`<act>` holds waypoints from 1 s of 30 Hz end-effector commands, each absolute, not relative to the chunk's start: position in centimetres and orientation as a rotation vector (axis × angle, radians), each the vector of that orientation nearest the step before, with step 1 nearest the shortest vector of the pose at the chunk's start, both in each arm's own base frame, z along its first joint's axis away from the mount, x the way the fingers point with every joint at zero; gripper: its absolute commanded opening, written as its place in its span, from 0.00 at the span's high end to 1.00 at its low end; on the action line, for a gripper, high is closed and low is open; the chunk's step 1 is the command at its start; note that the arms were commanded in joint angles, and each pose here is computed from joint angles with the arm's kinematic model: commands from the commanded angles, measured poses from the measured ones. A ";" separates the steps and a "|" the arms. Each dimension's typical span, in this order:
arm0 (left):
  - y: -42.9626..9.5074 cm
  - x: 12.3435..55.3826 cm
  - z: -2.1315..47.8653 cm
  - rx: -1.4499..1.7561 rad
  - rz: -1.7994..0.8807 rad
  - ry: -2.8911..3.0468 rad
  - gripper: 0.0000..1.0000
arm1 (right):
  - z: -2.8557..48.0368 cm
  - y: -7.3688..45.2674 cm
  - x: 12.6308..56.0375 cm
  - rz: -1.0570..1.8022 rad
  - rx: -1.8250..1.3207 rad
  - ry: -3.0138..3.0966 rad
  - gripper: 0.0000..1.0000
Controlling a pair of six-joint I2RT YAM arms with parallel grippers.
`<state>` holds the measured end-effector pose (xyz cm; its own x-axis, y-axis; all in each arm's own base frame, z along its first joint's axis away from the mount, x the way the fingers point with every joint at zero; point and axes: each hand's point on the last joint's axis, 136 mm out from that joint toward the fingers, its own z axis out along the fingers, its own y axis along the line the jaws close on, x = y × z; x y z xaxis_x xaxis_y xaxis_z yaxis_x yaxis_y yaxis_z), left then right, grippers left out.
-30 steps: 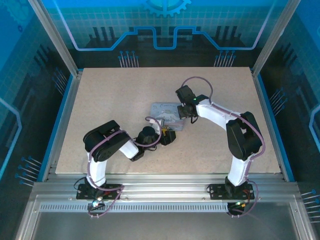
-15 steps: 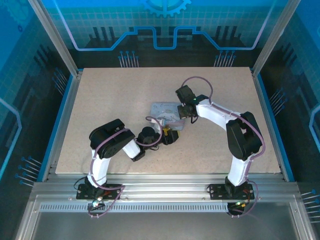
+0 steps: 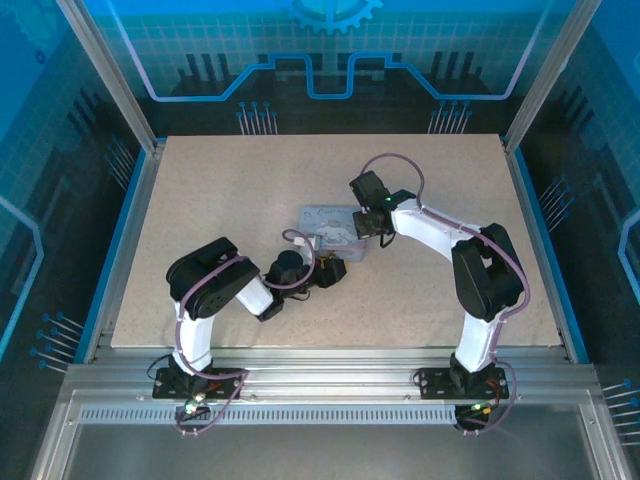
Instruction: Unlock a padlock with a key
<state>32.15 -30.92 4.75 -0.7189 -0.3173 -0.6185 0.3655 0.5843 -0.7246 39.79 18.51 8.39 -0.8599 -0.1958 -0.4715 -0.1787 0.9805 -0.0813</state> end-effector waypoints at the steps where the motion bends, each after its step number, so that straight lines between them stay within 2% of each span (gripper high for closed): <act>1: -30.5 31.6 4.5 0.050 -1.168 2.118 0.55 | 8.1 19.4 39.1 -0.008 -0.285 2.640 1.00; 16: -30.3 32.0 4.1 0.040 -1.152 2.185 0.91 | 8.5 19.3 39.2 0.005 -0.276 2.627 1.00; 25: -29.6 31.2 4.9 -0.026 -1.148 2.294 1.00 | 9.3 17.7 38.6 0.028 -0.245 2.616 1.00; 30: -29.4 31.2 6.5 -0.065 -1.152 2.336 1.00 | 10.4 16.3 37.6 0.050 -0.210 2.593 1.00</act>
<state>31.04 -29.12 4.73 -0.8399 -0.2656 -0.4732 0.2044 0.6529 -0.7293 37.85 17.01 8.67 -0.8623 -0.1698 -0.4770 -0.1730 0.9842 -0.0375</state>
